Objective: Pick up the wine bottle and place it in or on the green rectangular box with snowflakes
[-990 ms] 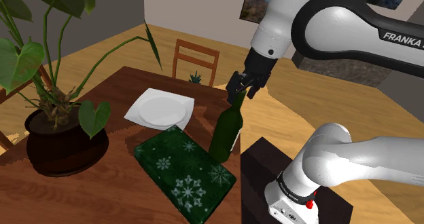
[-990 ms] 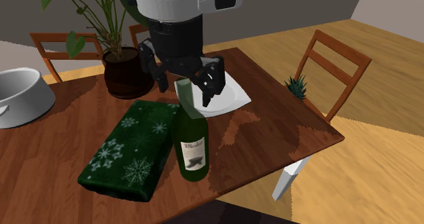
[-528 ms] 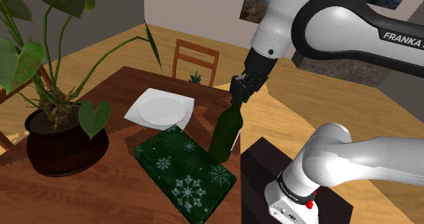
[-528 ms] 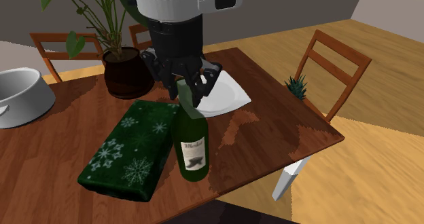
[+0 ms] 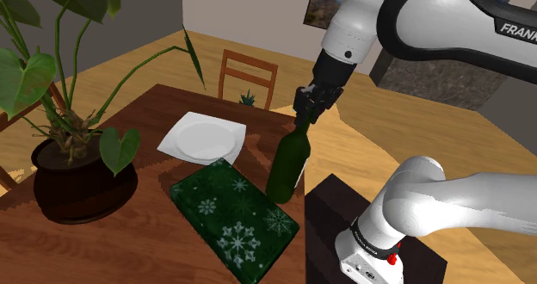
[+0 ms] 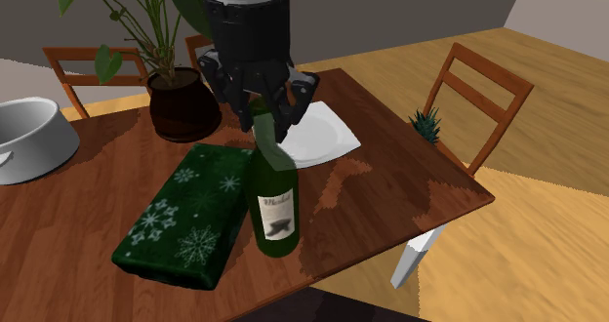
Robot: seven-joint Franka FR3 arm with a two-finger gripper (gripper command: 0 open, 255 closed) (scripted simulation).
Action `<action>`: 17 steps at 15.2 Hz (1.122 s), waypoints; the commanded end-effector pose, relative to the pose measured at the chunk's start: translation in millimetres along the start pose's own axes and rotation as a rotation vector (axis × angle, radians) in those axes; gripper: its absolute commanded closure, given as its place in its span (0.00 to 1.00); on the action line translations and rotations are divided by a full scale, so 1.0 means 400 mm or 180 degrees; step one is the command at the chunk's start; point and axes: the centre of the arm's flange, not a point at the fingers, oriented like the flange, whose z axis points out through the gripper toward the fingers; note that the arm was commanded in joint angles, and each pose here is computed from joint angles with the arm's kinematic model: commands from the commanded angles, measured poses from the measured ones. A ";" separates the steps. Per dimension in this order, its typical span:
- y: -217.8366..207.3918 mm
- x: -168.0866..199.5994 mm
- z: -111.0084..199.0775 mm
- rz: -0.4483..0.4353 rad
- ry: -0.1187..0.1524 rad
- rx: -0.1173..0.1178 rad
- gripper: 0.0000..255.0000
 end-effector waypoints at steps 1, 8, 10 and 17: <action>-0.001 0.003 -0.025 0.0001 0.0000 0.0000 1.00; -0.006 0.012 -0.117 0.0001 0.0000 0.0000 1.00; -0.008 0.014 -0.144 0.0001 0.0000 0.0000 1.00; -0.013 0.023 -0.235 0.0001 0.0000 0.0000 1.00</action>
